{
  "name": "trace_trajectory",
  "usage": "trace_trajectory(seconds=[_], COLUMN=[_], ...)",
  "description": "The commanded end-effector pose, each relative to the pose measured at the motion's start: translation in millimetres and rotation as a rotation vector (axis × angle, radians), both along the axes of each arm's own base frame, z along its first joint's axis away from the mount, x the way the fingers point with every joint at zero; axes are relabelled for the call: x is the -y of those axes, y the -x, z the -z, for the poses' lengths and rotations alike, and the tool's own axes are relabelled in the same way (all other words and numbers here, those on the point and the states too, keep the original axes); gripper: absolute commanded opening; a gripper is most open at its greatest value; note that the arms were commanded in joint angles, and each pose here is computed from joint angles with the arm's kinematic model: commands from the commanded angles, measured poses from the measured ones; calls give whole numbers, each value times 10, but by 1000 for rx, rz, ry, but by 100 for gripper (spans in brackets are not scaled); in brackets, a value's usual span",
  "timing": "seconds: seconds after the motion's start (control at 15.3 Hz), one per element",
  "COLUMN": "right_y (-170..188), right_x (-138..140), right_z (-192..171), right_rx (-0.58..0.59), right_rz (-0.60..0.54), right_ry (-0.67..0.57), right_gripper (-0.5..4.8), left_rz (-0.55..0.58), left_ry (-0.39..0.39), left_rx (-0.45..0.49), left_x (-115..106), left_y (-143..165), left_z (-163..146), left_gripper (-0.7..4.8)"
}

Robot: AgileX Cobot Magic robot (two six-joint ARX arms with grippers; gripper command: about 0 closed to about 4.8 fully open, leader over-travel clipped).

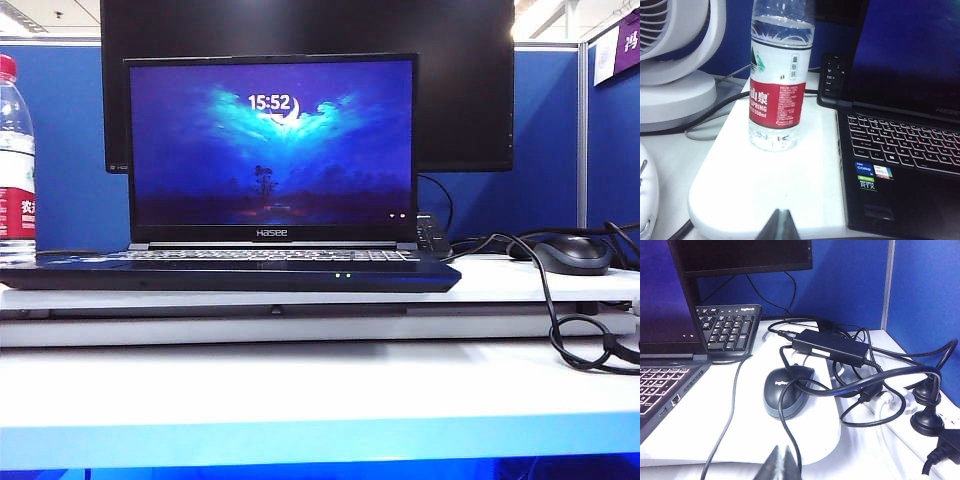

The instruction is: Close the lid of the black laptop.

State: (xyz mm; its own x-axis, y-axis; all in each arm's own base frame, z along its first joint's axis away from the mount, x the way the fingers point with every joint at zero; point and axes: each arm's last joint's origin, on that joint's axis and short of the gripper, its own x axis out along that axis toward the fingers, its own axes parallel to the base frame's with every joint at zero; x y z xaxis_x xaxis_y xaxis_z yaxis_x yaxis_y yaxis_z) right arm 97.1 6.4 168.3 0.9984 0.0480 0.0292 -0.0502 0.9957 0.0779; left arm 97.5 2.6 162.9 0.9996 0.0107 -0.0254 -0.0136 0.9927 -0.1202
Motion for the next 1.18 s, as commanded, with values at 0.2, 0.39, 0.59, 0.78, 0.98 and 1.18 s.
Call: trace_trajectory(seconds=[0.2, 0.39, 0.59, 0.78, 0.98, 1.18], right_y=[-3, -3, 12, 105, 191, 183], right_x=[-1, -3, -50, -58, -29, -24], right_z=[15, 13, -87, -396, -705, -1089], right_rx=[3, 2, 58, 327, 418, 448], right_rz=[-3, -10, -202, -320, -248, -213], right_ry=[3, -57, -369, -410, -375, -316], right_gripper=[-1, -1, -1, -1, -1, -1], left_rz=[-1, 11, 172, 578, 585, 630], left_ry=[-8, 116, 671, 705, 683, 630], left_rx=[9, 34, -11, 186, 118, 108], left_x=[0, 3, 52, 135, 146, 163], left_y=[1, 1, 6, 101, 177, 280], left_z=[-9, -33, -43, -382, -611, -829], left_gripper=[-5, -5, -5, -5, -2, -1])
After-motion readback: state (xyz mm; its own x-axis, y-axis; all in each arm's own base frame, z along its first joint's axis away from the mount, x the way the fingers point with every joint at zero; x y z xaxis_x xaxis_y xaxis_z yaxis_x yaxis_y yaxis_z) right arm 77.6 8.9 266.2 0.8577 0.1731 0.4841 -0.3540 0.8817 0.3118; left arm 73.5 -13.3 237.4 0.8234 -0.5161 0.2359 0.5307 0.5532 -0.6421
